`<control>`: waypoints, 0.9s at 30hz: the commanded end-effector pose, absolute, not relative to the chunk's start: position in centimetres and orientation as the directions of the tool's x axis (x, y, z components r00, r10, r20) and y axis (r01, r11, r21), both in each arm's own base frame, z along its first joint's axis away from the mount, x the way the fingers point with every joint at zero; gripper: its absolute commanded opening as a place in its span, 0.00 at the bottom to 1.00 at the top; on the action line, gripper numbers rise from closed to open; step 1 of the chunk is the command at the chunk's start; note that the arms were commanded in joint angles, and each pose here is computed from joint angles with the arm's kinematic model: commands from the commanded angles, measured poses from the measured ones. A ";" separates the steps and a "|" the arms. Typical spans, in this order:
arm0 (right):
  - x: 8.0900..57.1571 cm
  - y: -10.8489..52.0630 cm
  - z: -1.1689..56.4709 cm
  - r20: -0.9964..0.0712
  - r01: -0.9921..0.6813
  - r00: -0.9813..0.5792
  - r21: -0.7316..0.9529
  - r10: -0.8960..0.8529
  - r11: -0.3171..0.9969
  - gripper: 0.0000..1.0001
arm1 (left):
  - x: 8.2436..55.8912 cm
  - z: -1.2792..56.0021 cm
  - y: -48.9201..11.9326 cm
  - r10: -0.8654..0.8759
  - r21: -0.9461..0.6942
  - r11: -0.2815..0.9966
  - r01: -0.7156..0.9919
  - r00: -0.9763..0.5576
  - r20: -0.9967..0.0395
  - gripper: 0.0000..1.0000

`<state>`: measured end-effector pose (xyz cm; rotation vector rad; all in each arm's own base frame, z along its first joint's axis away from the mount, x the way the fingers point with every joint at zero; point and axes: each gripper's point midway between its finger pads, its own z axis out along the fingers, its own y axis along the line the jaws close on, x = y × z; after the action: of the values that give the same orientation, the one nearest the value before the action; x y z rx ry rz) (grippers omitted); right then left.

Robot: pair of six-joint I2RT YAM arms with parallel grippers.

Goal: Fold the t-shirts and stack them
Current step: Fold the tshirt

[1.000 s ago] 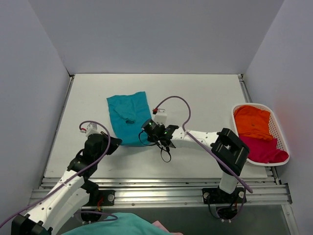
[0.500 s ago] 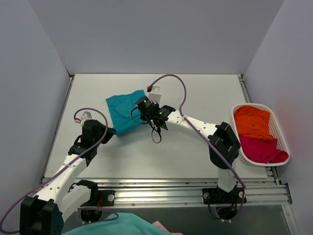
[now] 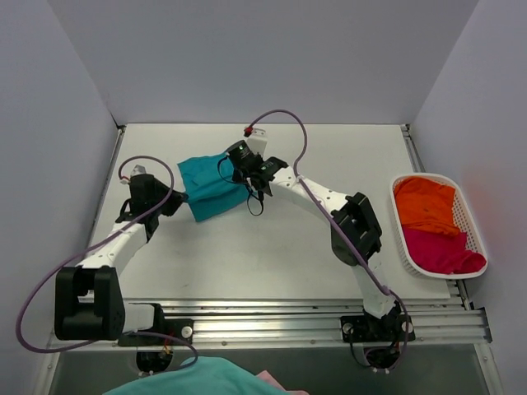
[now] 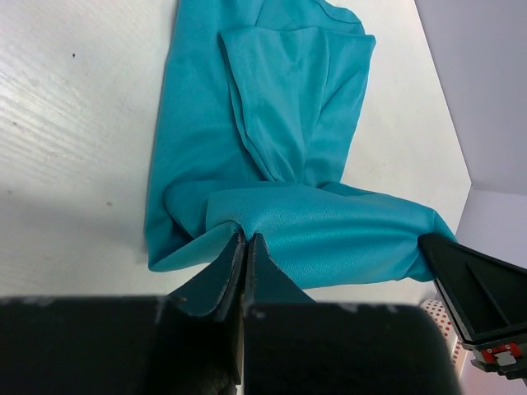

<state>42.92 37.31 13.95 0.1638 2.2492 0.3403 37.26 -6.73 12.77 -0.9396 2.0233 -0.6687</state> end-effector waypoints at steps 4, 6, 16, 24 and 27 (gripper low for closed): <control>47.7 36.2 13.5 -0.743 0.045 -0.623 0.279 0.245 0.959 0.00 | 42.6 15.8 -6.0 -0.793 -0.754 0.592 -0.284 -0.373 -0.482 0.02; 50.9 36.4 15.4 -0.758 0.038 -0.582 0.337 0.295 0.941 0.00 | 45.5 15.5 -4.5 -0.806 -0.760 0.577 -0.300 -0.364 -0.468 0.02; 64.4 38.0 20.3 -0.721 -0.278 -0.362 0.688 0.590 0.670 1.00 | 62.7 11.4 0.1 -0.818 -0.849 0.475 -0.231 -0.471 -0.330 0.94; 59.1 34.5 25.3 -0.752 -0.336 -0.268 0.659 0.602 0.673 1.00 | 61.7 15.8 3.4 -0.810 -0.843 0.524 -0.118 -0.374 -0.451 0.94; 57.7 33.9 24.1 -0.750 -0.319 -0.291 0.661 0.594 0.679 1.00 | 60.0 16.5 3.5 -0.783 -0.796 0.581 -0.170 -0.383 -0.490 0.94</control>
<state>59.35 32.33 13.71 0.3026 1.8770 0.7677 60.44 3.83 8.26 -0.9626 1.9545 -0.8743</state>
